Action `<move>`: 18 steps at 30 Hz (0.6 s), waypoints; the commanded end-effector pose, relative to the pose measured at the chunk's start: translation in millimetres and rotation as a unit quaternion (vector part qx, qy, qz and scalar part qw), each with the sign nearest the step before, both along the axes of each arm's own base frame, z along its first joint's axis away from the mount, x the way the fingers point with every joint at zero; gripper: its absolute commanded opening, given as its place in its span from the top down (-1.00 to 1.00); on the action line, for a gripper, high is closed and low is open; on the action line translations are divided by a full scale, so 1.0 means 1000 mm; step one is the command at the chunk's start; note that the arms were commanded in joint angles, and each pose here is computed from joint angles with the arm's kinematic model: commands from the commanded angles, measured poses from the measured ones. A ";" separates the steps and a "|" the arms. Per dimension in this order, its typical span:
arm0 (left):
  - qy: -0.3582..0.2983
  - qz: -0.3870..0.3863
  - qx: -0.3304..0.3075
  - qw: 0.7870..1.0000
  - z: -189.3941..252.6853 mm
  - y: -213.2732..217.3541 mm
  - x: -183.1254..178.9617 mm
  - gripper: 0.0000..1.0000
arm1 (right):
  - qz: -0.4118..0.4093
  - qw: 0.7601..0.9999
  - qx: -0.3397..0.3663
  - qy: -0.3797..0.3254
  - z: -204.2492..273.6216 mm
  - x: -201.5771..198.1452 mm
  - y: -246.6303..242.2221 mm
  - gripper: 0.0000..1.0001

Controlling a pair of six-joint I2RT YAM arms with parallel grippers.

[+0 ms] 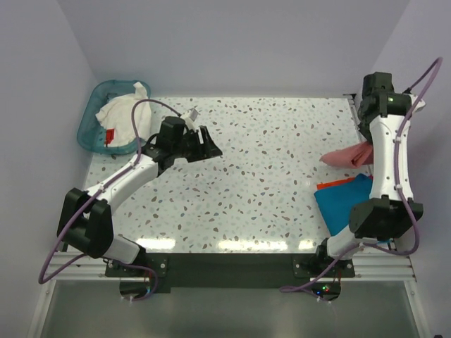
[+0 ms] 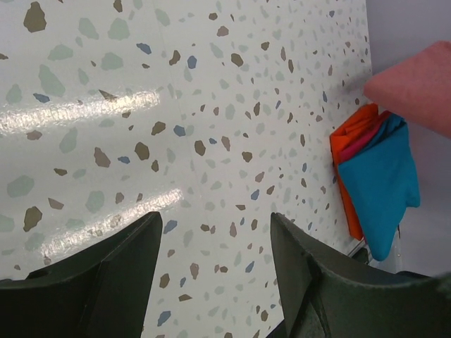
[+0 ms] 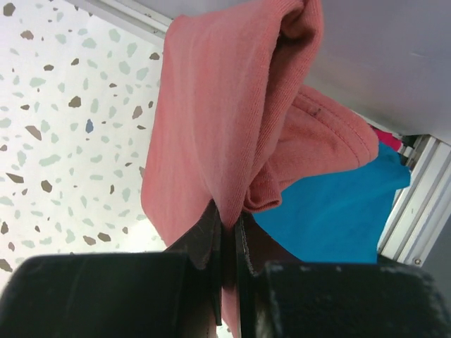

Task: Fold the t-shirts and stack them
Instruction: Neatly place the folded tshirt to the corner

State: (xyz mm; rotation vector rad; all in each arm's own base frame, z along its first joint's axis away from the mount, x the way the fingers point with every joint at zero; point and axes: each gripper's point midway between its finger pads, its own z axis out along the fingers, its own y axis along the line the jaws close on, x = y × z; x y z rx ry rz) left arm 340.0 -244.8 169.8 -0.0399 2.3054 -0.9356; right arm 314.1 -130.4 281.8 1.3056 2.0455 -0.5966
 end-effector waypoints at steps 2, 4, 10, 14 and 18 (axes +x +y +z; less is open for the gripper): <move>-0.038 -0.027 -0.014 0.999 0.027 -0.011 -0.006 -0.35 | -0.003 0.996 0.000 0.086 0.012 -0.086 0.003 1.00; -0.038 -0.031 -0.012 0.999 0.026 -0.015 -0.011 -0.35 | -0.001 0.997 0.007 0.082 0.009 -0.103 0.008 1.00; -0.034 -0.051 -0.009 0.998 0.021 -0.030 -0.027 -0.35 | 0.022 0.996 0.059 0.062 -0.022 -0.152 0.036 -0.15; -0.028 -0.053 -0.011 0.998 0.013 -0.032 -0.035 -0.35 | 0.052 0.997 0.044 0.021 -0.019 -0.165 0.039 -0.97; -0.027 -0.050 -0.011 0.998 0.010 -0.028 -0.039 -0.35 | 0.129 0.987 0.050 -0.078 -0.001 -0.152 0.056 -0.97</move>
